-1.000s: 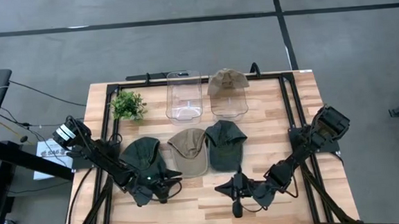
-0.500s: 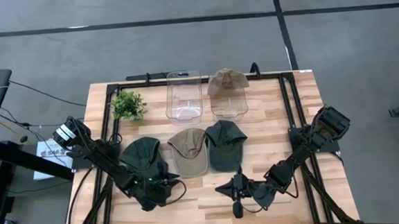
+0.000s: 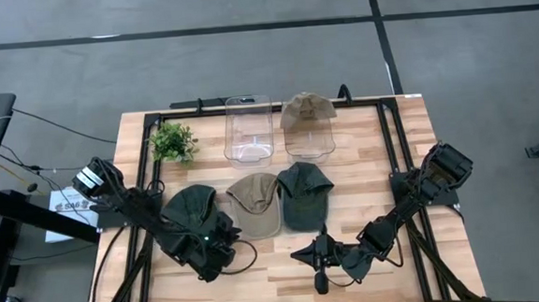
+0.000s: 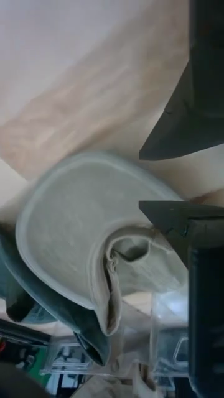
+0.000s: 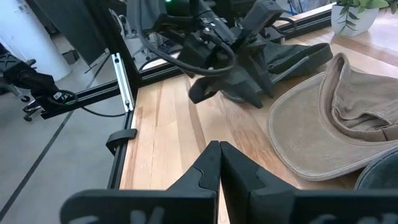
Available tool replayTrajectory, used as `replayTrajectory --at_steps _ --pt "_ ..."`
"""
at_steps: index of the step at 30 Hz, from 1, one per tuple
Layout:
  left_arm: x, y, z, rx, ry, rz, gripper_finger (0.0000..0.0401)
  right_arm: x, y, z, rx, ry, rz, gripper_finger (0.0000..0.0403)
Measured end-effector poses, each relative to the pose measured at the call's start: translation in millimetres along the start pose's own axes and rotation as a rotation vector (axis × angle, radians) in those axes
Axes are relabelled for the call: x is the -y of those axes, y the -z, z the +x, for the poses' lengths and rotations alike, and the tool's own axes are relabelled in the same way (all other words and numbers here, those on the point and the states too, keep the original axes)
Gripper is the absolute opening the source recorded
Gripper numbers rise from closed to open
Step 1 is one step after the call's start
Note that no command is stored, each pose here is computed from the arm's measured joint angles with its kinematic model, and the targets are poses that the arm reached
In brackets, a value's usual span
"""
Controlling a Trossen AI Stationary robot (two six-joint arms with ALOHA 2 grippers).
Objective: Pick & Place hat
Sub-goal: Put the brown cap into the right transparent bin
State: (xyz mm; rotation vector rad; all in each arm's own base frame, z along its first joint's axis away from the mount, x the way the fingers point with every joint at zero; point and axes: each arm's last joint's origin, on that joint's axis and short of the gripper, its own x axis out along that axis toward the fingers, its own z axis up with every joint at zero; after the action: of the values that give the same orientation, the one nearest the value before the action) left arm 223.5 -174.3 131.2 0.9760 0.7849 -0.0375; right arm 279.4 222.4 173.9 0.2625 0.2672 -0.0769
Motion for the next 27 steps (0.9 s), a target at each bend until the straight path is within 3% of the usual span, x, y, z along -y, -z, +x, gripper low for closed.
replayTrajectory --at_steps 5,19,27 --pt "-8 3 9 -0.033 -0.011 0.033 0.0113 0 0 0 0.000 0.000 0.000 0.0001" --pt "-13 6 17 -0.023 0.118 0.010 0.0113 0 0 0 0.000 0.000 -0.001 0.0001" --pt "-18 9 22 -0.044 0.109 -0.008 0.0113 0 0 0 0.000 0.000 -0.002 0.0001"
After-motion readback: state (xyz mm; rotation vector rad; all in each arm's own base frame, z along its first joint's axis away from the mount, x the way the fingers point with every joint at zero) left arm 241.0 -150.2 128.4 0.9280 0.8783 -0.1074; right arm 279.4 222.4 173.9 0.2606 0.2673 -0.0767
